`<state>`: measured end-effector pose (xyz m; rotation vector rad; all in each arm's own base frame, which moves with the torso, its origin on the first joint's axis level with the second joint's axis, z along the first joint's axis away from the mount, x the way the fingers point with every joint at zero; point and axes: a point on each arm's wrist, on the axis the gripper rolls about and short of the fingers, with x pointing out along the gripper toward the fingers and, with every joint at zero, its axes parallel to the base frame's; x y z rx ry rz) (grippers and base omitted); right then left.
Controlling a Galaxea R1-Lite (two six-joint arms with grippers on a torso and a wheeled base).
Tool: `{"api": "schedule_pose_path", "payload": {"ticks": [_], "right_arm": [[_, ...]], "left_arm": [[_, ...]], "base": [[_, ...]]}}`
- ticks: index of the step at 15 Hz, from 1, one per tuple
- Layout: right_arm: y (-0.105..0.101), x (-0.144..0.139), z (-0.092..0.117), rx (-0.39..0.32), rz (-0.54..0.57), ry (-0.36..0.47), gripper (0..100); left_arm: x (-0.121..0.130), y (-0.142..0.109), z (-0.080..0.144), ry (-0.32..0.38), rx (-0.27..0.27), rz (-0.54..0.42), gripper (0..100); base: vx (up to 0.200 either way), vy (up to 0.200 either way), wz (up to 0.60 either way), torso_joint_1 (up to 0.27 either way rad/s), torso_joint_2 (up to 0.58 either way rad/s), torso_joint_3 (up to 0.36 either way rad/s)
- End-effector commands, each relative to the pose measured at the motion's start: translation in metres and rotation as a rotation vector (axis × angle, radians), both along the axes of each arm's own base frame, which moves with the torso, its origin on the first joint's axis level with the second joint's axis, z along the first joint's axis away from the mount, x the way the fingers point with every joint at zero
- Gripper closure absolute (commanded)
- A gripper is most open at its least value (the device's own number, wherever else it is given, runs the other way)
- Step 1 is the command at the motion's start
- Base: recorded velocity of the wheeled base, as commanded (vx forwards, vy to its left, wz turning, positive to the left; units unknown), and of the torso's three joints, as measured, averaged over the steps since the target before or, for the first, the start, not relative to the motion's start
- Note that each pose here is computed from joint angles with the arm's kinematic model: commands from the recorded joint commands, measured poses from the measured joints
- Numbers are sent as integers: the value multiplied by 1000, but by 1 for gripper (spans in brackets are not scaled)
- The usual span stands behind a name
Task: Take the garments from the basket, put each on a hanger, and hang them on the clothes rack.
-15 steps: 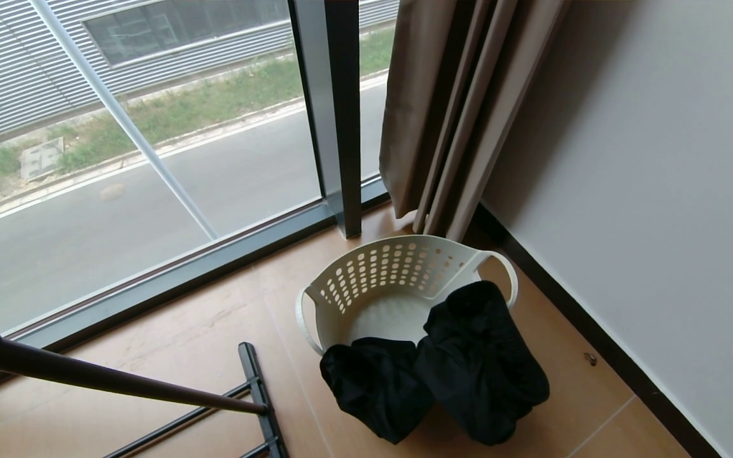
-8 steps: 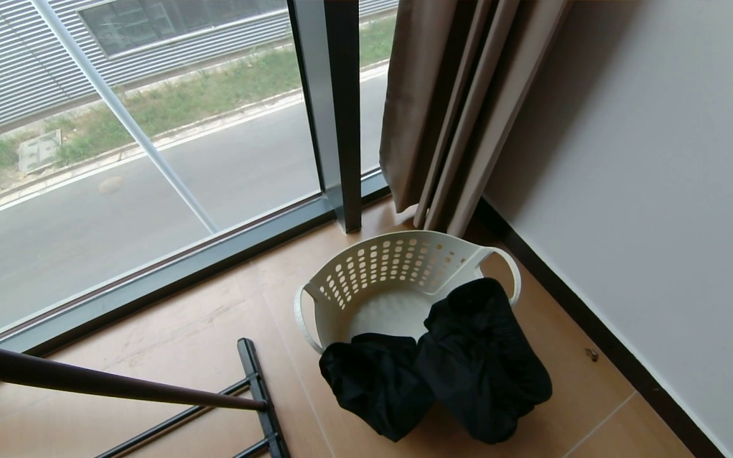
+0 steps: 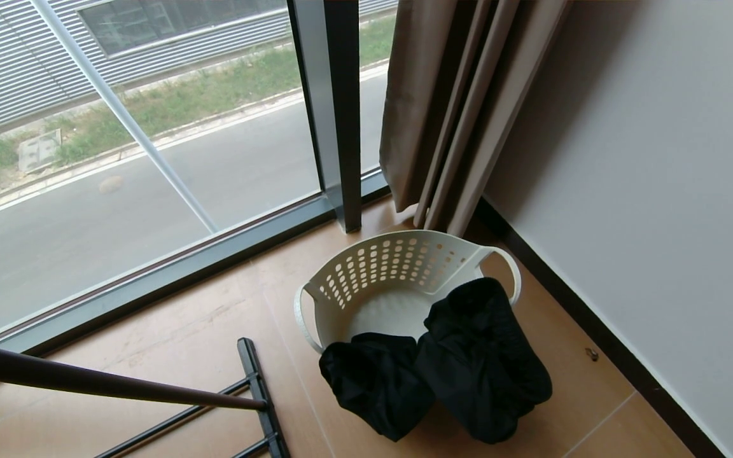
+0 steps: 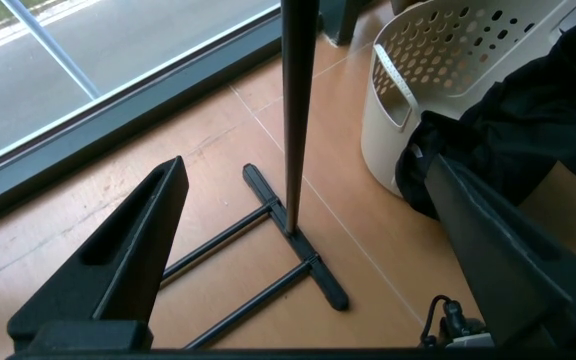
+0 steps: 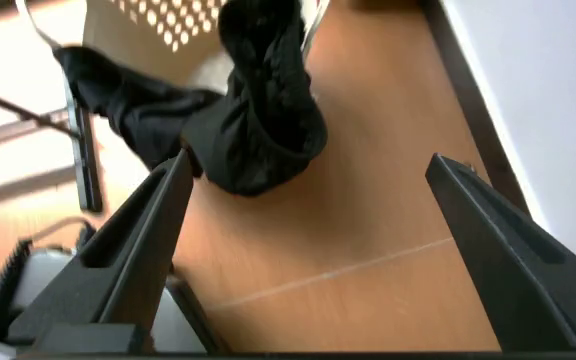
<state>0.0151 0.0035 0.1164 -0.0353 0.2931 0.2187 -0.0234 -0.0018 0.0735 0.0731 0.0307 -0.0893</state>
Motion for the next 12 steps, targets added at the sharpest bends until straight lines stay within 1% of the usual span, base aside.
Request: {"api": "schedule_pose_path", "payload": {"ticks": [1,3,4,6,8,9,10,12], "right_arm": [[15,55,15,-199,120,205,0],[25,93,25,-303,168,229,0],[29,111,28,-362,194,221,0],[38,147,39,-489,251,184,0],[47,183,54,-614,306,130,0],[47,183,54,-614,306,130,0],[58,216,61,-730,343,100,0],[71,239,59,-861,349,99,0]], "left_arm": [[0,0,0,0,-2,1,0],[0,0,0,0,-2,1,0],[0,0,0,0,-2,1,0],[0,0,0,-2,-1,1,0],[0,0,0,-2,-2,1,0],[0,0,0,-2,-2,1,0],[0,0,0,-2,-1,1,0],[0,0,0,0,-2,1,0]], "base": [[0,0,0,0,0,0],[0,0,0,0,0,0],[0,0,0,0,0,0],[0,0,0,0,0,0],[0,0,0,0,0,0],[0,0,0,0,0,0],[0,0,0,0,0,0],[0,0,0,0,0,0]]}}
